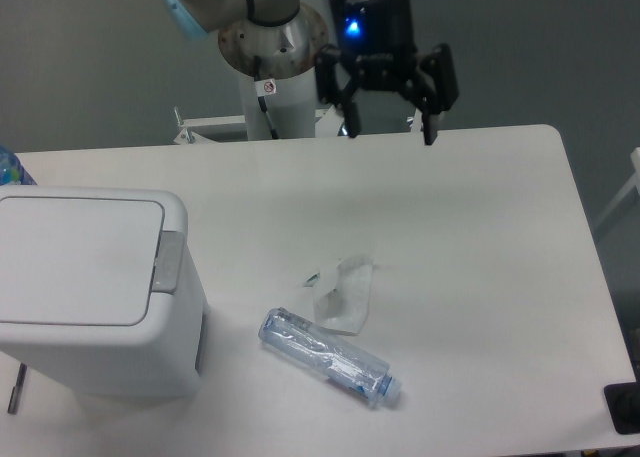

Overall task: Open the trash can
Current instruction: 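Move the open gripper over toward the white trash bin's lid, then lower the gripper onto the lid edge of the white trash bin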

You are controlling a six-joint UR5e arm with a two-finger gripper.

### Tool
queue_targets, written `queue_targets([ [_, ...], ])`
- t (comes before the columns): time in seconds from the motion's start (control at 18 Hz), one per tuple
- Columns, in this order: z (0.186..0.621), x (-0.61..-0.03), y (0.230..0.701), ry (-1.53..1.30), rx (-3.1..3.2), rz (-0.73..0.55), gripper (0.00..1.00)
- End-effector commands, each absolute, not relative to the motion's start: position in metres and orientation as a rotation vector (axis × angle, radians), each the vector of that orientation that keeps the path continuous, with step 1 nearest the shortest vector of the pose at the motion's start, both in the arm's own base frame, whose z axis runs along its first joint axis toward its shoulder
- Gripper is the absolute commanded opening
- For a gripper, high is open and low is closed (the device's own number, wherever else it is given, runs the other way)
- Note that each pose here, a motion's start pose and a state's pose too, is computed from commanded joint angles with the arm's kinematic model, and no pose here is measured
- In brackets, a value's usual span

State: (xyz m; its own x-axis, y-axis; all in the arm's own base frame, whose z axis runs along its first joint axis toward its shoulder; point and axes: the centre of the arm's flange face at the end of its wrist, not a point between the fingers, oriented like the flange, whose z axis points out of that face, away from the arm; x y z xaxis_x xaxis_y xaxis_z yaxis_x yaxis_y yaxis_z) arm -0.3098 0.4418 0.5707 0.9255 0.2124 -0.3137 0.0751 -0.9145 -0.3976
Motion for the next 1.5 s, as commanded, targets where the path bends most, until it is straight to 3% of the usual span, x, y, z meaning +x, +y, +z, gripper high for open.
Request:
queue_targets([
  [0.44,0.565,-0.265,0.525,-0.449,-2.545,0.375,1.00],
  [0.67,0.554,-0.255,0.554,-0.423,-2.548,0.347,1.00],
  [1.5,0.529,-0.253,0.571,-0.373,-2.580,0.344,1.00],
])
